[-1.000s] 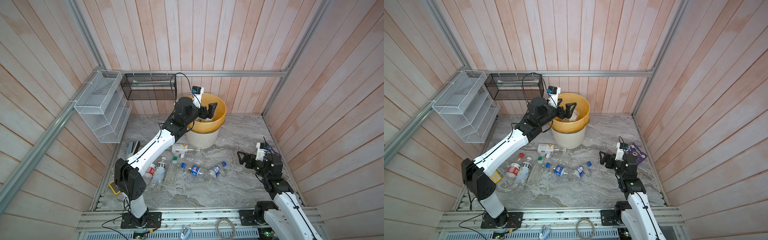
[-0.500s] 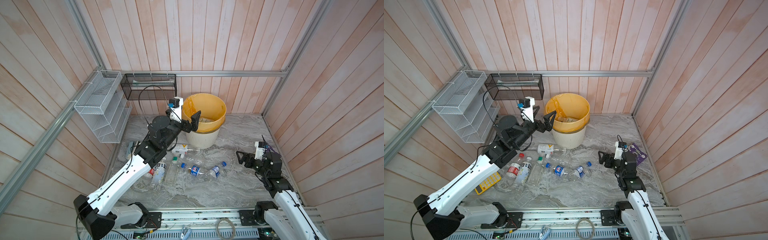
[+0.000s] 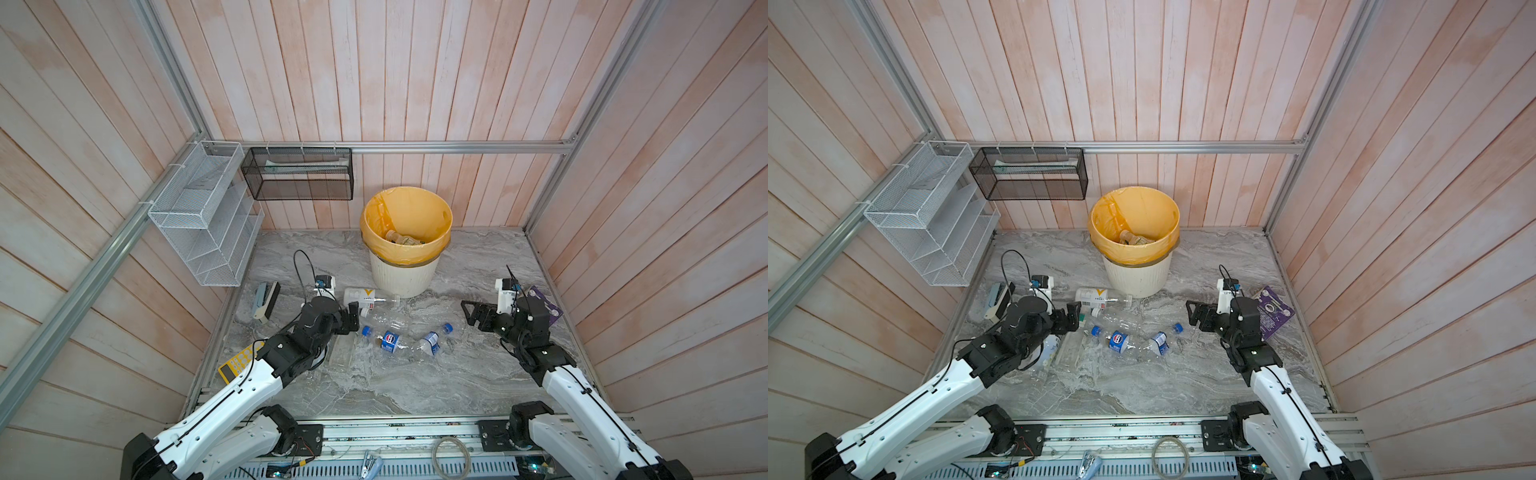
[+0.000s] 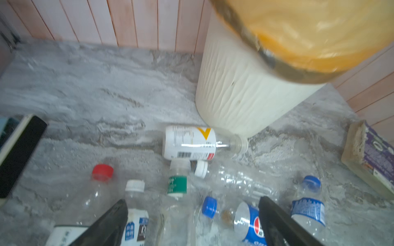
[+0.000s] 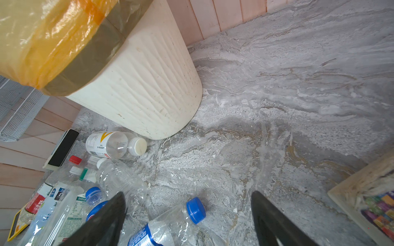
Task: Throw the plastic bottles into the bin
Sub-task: 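Lower the left gripper onto the clear green-capped bottle and close it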
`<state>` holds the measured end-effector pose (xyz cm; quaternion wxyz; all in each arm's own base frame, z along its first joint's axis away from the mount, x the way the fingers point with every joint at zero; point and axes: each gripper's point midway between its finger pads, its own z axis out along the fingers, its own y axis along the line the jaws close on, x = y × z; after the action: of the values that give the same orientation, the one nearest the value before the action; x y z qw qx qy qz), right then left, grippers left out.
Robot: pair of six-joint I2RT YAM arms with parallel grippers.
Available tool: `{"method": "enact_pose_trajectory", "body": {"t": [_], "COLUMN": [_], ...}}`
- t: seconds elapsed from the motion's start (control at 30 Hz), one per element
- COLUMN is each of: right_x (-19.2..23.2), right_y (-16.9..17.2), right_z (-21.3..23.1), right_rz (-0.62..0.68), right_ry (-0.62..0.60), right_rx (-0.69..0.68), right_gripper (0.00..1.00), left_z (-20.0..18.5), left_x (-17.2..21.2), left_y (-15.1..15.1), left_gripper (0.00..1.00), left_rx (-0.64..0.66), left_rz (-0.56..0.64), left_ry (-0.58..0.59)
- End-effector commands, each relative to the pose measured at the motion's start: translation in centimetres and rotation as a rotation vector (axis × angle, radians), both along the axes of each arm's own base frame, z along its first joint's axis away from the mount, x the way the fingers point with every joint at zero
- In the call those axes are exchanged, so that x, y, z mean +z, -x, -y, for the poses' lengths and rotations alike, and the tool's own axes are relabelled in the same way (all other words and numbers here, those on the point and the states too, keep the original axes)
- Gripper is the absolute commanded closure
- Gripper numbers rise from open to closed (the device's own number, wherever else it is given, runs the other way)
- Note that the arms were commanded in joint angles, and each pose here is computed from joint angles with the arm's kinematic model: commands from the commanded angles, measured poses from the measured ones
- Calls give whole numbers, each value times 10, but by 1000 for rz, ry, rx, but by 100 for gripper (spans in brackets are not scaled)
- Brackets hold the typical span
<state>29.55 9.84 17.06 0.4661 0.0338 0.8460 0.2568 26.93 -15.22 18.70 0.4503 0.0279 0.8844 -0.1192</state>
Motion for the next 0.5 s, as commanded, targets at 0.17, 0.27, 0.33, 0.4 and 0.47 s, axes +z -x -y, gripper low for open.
{"method": "enact_pose_trajectory", "body": {"t": [0.17, 0.27, 0.33, 0.4, 0.47], "right_x": [9, 6, 5, 4, 3], "right_y": [-6, -6, -6, -6, -6], "right_z": [6, 7, 8, 8, 9], "right_rz": [31, 26, 25, 23, 20], "right_ry": [7, 11, 15, 20, 20], "right_rx": [-45, -52, -54, -57, -59], "right_gripper": [8, 8, 8, 8, 8], "left_z": [5, -1, -3, -2, 0], "left_x": [-74, -92, -98, -103, -108], "left_y": [36, 44, 45, 45, 46], "left_gripper": [11, 11, 11, 11, 12], "left_rx": [10, 28, 32, 24, 15], "left_rz": [-237, -290, -301, -304, -313], "left_ry": [-43, -71, -81, -83, -91]}}
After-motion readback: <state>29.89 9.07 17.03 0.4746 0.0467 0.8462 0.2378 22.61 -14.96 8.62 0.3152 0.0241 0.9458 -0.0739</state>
